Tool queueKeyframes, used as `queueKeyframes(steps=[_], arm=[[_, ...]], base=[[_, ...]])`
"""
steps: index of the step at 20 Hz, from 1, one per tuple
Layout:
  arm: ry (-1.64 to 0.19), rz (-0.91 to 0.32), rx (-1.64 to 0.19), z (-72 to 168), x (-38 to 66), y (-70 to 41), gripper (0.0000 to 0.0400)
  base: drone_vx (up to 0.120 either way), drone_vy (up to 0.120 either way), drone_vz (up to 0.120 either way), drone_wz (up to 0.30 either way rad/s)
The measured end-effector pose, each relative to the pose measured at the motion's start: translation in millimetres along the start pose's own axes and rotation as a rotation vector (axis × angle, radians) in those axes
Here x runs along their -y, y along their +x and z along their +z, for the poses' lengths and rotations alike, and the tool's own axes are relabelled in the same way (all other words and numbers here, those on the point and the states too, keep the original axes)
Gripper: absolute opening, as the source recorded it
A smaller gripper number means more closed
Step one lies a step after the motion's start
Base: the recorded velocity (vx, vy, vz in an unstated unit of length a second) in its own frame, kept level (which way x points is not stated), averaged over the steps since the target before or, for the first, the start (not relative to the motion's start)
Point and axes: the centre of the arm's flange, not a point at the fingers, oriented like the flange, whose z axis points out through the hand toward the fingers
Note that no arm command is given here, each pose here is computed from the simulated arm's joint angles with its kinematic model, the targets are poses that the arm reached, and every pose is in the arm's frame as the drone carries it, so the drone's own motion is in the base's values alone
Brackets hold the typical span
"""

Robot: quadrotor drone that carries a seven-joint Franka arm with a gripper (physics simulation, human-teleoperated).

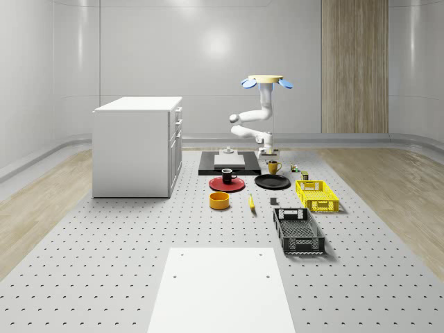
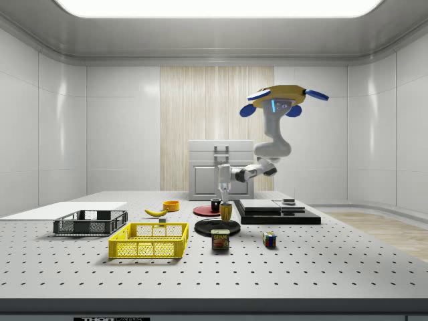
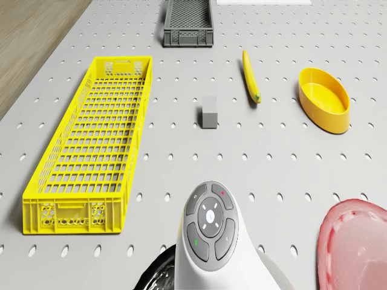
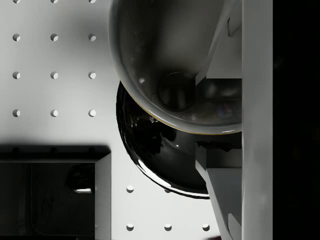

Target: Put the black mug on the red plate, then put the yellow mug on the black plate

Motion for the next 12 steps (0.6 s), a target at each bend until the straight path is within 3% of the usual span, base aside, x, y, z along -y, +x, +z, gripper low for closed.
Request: queueKeyframes(steps=[2, 12], arm=[[0.000, 0.000, 0.000, 0, 0.0, 0.0, 0.0110], [0.000, 0.000, 0.000, 25, 0.0, 0.0, 0.0110]], base=[[0.100, 0.000, 0.000, 0.000], [0.000, 0.000, 0.000, 0.000]])
